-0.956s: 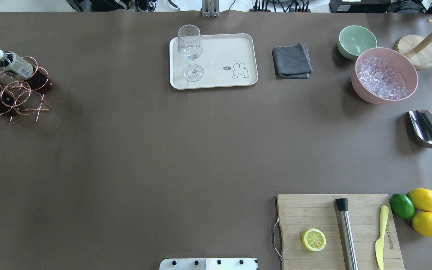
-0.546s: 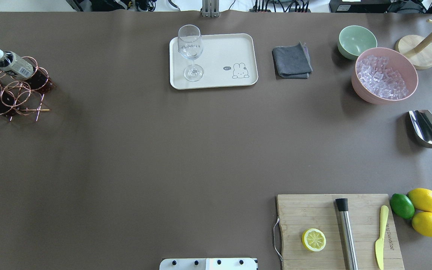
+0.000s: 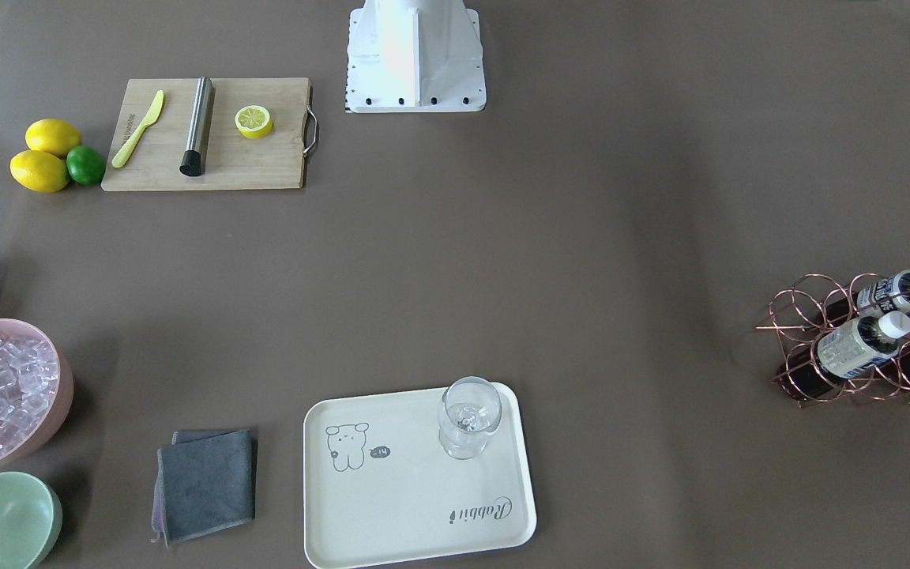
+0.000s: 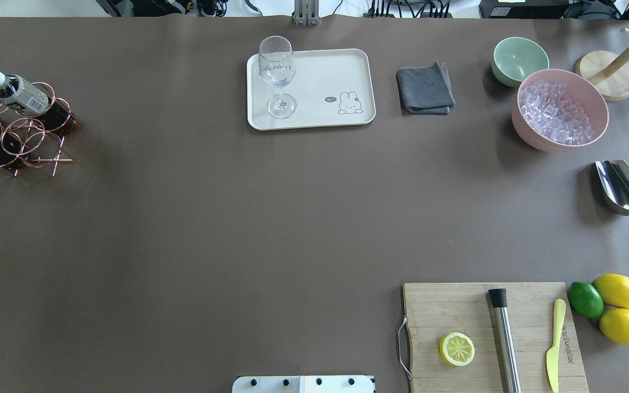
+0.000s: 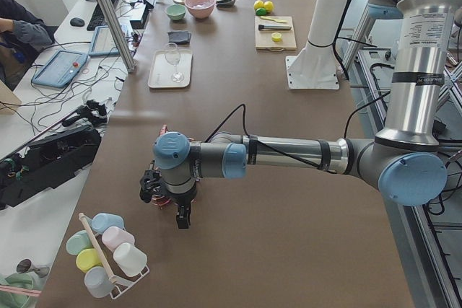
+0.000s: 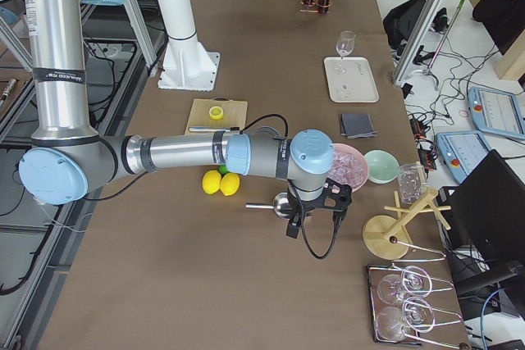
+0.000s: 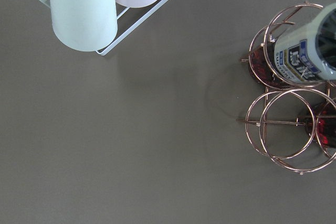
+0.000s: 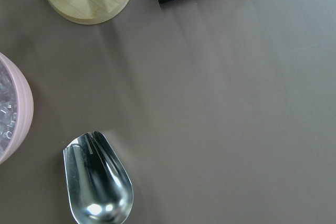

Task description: Take tea from basket to plate

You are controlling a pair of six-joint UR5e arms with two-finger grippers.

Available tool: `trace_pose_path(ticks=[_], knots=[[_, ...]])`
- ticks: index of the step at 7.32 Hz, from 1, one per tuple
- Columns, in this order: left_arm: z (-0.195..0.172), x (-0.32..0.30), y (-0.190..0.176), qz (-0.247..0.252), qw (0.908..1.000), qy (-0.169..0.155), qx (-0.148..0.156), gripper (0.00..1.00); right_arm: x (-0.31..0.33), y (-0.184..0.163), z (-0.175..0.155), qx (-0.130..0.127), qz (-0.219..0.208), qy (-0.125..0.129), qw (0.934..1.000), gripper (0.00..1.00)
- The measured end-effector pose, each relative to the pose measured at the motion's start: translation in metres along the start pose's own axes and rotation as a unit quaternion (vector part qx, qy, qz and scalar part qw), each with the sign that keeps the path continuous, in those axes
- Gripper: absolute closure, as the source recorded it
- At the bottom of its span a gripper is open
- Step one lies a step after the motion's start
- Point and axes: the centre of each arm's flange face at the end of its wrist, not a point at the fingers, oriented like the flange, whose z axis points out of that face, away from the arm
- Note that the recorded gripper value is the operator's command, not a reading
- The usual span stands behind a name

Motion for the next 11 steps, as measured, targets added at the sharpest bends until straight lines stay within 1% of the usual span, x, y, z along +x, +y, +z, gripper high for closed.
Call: trace_pose_path(ticks=[3, 8, 10, 11], knots=[[-0.001, 0.000, 0.004, 0.000, 1.0000, 0.001, 0.000, 0.02, 0.000, 0.012, -0.003, 0.003, -0.003, 0.000, 1.0000, 0.00], [-0.006, 0.006, 0.009, 0.009, 0.9999, 0.001, 0.006, 0.02, -0.001, 0.013, -0.002, 0.004, -0.010, 0.004, 0.9999, 0.00], [-0.015, 0.021, 0.007, 0.028, 0.9995, 0.000, 0.015, 0.02, -0.005, 0.013, 0.000, 0.003, -0.017, 0.009, 0.9998, 0.00], [-0.021, 0.029, 0.006, 0.063, 0.9979, -0.003, 0.019, 0.02, -0.008, 0.012, 0.003, 0.002, -0.025, 0.014, 0.9996, 0.00]])
